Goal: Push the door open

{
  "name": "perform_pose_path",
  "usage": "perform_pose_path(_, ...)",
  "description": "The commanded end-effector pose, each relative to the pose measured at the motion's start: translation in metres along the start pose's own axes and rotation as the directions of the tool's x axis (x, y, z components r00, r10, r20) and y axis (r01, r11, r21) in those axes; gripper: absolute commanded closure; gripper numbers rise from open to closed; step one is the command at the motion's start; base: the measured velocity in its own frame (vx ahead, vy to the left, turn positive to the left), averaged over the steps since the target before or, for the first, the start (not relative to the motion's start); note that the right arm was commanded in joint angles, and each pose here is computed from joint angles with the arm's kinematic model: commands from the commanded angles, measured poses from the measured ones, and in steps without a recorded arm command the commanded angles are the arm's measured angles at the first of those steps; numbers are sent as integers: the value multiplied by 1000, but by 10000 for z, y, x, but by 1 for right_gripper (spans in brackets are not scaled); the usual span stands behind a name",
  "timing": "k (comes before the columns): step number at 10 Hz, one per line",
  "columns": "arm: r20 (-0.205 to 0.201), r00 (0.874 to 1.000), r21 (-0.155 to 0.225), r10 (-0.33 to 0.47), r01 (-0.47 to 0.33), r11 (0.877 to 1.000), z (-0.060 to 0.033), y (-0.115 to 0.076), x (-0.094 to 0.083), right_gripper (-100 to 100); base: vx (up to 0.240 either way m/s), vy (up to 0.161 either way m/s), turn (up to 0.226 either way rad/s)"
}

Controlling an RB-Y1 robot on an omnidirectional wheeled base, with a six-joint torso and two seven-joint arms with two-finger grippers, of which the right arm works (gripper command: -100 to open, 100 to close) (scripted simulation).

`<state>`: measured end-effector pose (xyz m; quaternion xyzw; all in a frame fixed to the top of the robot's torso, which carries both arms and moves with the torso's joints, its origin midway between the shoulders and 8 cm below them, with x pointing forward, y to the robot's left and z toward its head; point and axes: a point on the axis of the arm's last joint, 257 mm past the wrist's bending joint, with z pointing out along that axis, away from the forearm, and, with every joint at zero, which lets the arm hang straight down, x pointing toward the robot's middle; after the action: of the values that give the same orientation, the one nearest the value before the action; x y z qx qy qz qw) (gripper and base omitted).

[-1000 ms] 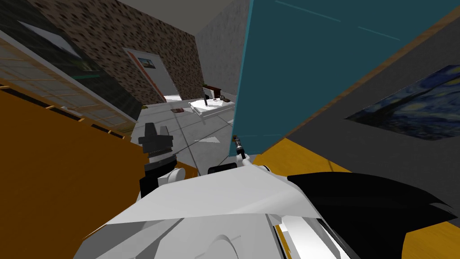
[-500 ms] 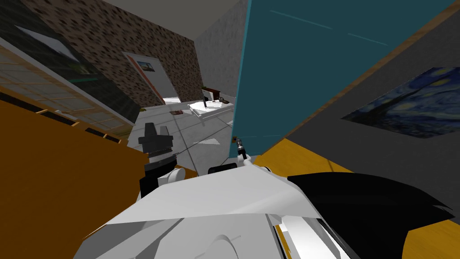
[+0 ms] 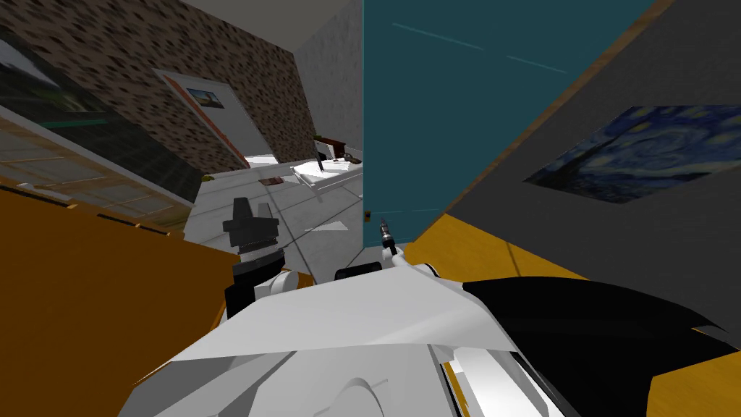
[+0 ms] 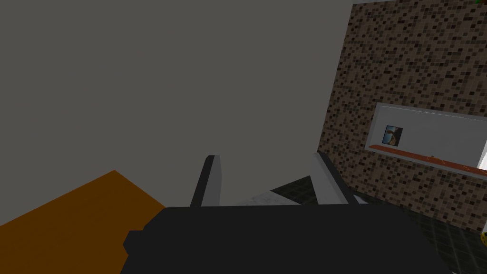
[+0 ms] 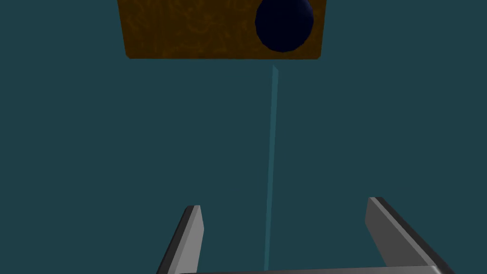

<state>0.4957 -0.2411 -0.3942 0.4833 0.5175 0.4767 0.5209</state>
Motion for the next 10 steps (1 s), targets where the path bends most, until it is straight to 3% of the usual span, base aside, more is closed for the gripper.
perform_pose_path(1, -17, 1000, -4, 8, -8, 1000, 11, 29, 133, -100, -158, -61, -118)
perform_pose_path(2, -33, 999, -4, 23, -23, 1000, 18, 41, 290, -100, -154, 5, -141)
perform_pose_path(3, -33, 999, -4, 23, -23, 1000, 18, 41, 290, -100, -109, 25, -73)
perform_pose_path(4, -52, 997, -4, 49, -49, 999, 17, 61, 518, -100, -122, 76, -137)
perform_pose_path(5, -52, 997, -6, 49, -49, 999, 21, 68, 517, -100, -109, 72, -70)
perform_pose_path(6, -64, 996, -3, 67, -67, 998, 12, 76, 664, -100, -104, 121, -36)
perform_pose_path(8, -70, 995, -3, 78, -78, 997, 8, 86, 750, -100, -88, 117, -41)
perform_pose_path(10, -62, 996, -5, 56, -57, 998, 18, 83, 617, -100, 14, -15, -4)
